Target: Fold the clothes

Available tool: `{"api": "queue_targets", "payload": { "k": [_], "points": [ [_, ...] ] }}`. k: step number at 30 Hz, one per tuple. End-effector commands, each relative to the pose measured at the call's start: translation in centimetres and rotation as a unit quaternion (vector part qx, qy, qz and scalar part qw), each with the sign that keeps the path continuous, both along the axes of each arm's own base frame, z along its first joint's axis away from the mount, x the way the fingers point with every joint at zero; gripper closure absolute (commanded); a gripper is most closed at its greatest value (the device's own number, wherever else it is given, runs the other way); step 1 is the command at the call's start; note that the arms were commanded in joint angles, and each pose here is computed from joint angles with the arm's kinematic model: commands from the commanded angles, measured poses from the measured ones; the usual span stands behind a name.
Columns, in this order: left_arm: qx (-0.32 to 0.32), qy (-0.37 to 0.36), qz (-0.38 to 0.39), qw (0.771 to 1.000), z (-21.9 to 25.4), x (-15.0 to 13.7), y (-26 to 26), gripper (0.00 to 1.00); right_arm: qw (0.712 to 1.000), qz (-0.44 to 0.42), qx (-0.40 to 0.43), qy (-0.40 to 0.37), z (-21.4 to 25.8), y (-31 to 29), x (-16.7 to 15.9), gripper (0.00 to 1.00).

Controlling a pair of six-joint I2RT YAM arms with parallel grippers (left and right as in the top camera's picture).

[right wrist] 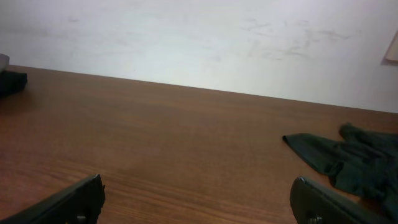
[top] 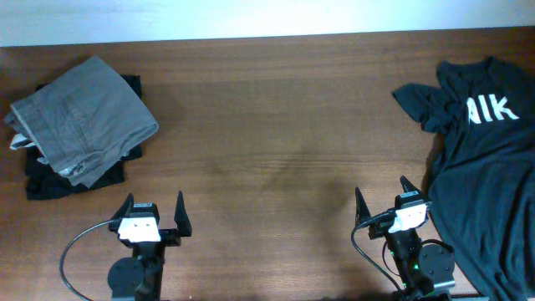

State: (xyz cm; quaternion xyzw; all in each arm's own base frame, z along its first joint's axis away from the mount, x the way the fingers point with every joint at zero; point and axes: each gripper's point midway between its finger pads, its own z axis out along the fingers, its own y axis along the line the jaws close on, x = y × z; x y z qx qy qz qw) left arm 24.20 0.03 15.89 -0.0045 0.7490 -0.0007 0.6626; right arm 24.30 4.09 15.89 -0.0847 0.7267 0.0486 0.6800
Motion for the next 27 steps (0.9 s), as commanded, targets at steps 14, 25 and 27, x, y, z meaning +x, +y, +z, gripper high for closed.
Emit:
{"api": "queue_targets", "payload": {
  "k": [14, 25, 27],
  "points": [
    [0.001, 0.001, 0.002, 1.000, -0.4, 0.0, 0.0, 0.01, 1.000, -0.009, 0.001, 0.000, -0.1, -0.3, 0.0, 0.01],
    [0.001, 0.001, 0.002, 1.000, -0.4, 0.0, 0.0, 0.01, 0.999, -0.040, 0.028, -0.007, 0.5, -1.4, 0.2, 0.01],
    [0.001, 0.001, 0.002, 1.000, -0.4, 0.0, 0.0, 0.01, 0.998, -0.045, 0.051, -0.005, 1.1, -1.5, 0.0, 0.01]
  ]
}}
